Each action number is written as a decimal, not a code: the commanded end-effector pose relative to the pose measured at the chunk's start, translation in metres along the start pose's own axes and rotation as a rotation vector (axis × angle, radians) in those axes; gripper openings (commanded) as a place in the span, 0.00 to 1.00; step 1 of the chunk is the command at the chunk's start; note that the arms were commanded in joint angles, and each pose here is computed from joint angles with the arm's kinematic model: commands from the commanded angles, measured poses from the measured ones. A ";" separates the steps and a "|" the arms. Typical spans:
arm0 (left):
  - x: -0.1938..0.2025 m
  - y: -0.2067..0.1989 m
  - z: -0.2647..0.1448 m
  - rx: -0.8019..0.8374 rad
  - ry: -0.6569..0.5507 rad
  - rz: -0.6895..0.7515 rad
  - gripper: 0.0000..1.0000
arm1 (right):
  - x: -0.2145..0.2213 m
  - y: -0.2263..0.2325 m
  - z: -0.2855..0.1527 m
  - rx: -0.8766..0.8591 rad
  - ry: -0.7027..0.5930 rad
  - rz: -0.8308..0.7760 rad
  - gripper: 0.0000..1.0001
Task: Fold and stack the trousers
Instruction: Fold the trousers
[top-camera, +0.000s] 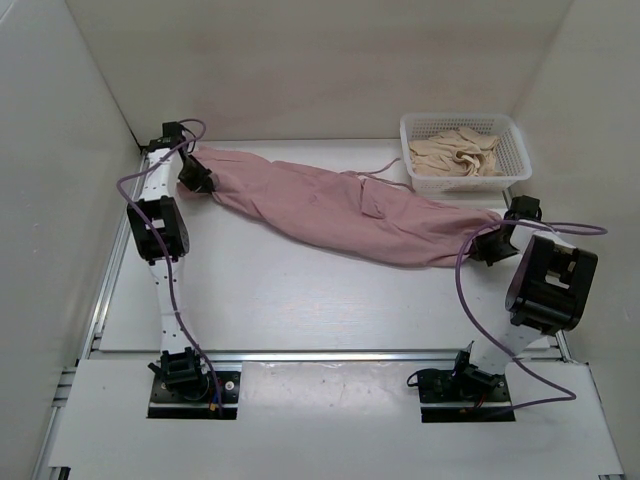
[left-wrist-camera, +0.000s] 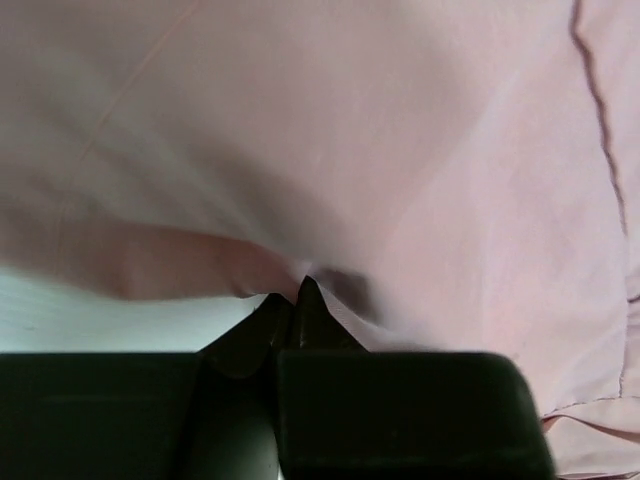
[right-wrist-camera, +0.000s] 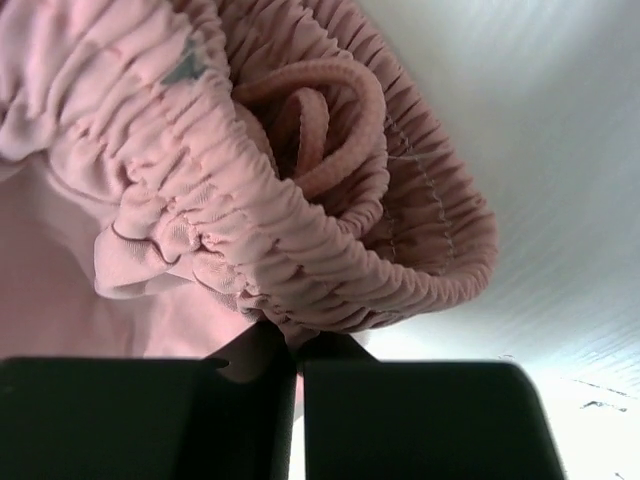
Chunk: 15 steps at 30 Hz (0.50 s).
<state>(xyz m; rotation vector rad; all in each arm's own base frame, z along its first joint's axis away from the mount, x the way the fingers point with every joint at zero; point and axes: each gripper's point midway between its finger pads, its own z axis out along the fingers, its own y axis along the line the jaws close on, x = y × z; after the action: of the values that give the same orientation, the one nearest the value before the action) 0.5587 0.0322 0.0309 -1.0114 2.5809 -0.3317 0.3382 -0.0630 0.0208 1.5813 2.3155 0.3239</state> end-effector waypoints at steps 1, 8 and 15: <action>-0.033 -0.024 -0.037 0.046 -0.140 0.007 0.10 | -0.021 0.010 -0.015 -0.003 -0.087 -0.036 0.00; -0.053 -0.026 -0.098 0.019 -0.285 0.029 0.10 | -0.025 0.021 -0.055 -0.069 -0.132 -0.024 0.00; -0.030 0.012 -0.143 -0.034 -0.278 0.015 0.10 | -0.020 0.009 -0.082 -0.055 -0.180 -0.014 0.00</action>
<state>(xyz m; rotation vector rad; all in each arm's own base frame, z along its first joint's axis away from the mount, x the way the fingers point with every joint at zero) 0.5318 0.0465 0.0942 -0.9970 2.4972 -0.2125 0.3306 -0.0653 0.0855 1.4860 2.2198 0.3167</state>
